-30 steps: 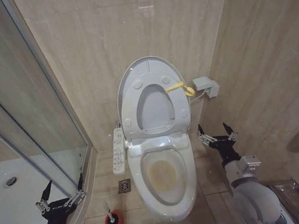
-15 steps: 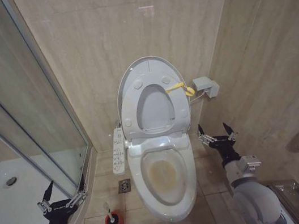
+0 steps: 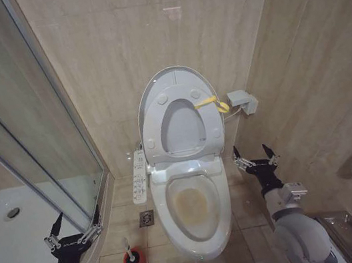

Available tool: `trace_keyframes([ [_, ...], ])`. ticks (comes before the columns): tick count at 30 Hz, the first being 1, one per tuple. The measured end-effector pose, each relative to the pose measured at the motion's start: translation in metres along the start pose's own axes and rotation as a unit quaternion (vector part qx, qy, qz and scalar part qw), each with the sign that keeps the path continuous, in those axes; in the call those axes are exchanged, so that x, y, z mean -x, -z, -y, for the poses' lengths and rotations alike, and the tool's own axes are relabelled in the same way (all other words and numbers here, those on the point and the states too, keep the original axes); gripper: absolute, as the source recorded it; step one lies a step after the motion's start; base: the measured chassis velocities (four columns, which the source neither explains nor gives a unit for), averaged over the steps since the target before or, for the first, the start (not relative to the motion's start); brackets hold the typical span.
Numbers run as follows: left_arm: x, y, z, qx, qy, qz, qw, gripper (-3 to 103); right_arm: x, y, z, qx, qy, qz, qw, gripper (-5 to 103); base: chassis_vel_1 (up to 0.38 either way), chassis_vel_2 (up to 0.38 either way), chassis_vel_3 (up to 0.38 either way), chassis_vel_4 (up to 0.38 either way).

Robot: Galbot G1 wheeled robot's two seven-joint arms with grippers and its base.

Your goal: Open the toilet lid, clean the toilet bowl with a toilet brush, close the toilet lid, and flush.

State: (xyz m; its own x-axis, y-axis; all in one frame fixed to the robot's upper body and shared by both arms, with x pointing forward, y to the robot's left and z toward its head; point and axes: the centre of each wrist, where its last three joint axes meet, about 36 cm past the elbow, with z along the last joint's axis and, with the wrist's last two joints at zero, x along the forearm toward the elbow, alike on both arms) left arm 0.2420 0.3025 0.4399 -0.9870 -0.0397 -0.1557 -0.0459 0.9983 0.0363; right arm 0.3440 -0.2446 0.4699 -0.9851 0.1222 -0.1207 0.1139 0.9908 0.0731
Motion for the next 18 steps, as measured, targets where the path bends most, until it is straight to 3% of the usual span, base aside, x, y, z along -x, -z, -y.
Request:
trace_keyframes([
  [18, 0.0, -0.0001, 0.0, 0.0, 0.0, 0.0, 1.0, 100, 0.0, 0.0, 0.0, 0.0, 0.0, 0.0, 1.0, 100, 0.0, 0.0, 0.0, 0.0],
])
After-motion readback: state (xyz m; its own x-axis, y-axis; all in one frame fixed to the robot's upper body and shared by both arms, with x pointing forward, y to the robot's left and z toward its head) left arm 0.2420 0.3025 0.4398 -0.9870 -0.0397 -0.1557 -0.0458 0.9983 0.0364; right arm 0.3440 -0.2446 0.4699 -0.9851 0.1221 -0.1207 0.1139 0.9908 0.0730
